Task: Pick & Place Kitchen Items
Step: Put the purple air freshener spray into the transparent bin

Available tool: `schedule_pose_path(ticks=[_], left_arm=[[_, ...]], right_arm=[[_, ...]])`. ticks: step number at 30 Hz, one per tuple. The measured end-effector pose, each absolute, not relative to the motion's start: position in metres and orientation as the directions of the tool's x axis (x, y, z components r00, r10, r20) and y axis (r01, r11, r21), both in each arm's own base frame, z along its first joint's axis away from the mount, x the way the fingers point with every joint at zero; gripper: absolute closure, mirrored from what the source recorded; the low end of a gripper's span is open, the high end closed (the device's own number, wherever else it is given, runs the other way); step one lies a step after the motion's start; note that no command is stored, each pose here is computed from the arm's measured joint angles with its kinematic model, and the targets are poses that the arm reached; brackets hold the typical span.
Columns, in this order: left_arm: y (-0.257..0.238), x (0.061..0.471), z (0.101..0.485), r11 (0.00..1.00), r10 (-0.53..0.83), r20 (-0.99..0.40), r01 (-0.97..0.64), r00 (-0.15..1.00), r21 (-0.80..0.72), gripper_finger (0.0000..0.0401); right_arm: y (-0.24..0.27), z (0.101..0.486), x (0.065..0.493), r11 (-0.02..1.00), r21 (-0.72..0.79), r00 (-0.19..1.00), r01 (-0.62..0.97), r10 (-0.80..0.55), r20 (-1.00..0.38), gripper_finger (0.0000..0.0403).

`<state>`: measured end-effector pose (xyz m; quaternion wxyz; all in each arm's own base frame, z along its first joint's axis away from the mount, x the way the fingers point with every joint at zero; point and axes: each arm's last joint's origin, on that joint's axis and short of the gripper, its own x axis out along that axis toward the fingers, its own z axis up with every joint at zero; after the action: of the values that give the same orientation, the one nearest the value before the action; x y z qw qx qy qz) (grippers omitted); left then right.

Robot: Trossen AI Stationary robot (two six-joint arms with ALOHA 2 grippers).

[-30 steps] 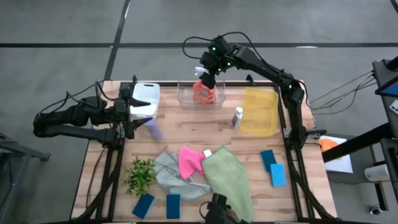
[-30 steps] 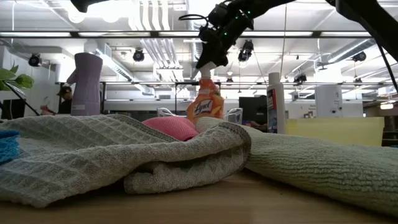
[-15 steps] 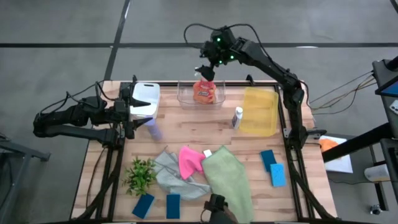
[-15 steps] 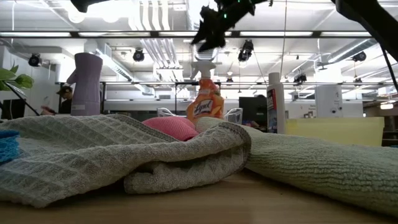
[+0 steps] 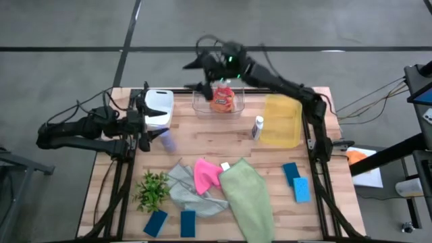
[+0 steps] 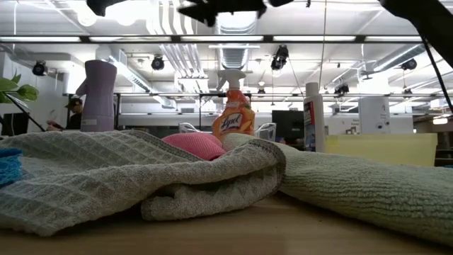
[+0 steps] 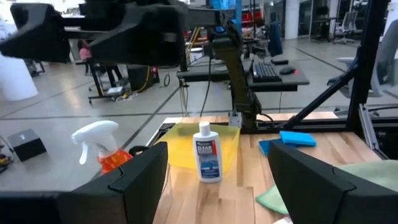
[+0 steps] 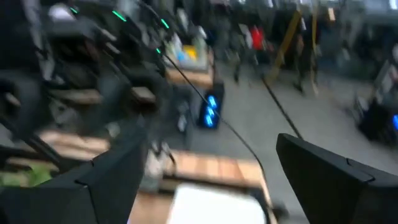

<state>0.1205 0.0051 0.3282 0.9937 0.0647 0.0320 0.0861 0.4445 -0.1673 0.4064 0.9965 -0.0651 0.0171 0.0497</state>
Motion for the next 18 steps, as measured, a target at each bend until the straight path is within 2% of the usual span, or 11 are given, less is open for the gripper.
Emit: schedule_pose_path(ticks=[4,8,13,18], left_arm=[[0.005,0.124,0.315,0.977,0.171,-0.086,-0.158,0.982,0.142,0.0118],[0.005,0.121,0.311,0.978,0.171,-0.131,-0.152,0.977,0.145,0.0118],[0.005,0.119,0.304,0.981,0.171,-0.201,-0.147,0.965,0.129,0.0118],[0.005,0.121,0.298,0.984,0.171,-0.266,-0.149,0.949,0.102,0.0118]], right_arm=[[-0.136,0.392,0.457,0.976,-0.171,0.987,-0.136,0.147,0.058,0.0044],[-0.103,0.386,0.449,0.964,-0.207,0.974,-0.166,0.193,0.115,0.0044],[-0.058,0.373,0.422,0.951,-0.236,0.954,-0.199,0.243,0.174,0.0044],[-0.016,0.346,0.386,0.957,-0.260,0.955,-0.127,0.189,0.230,0.0044]])
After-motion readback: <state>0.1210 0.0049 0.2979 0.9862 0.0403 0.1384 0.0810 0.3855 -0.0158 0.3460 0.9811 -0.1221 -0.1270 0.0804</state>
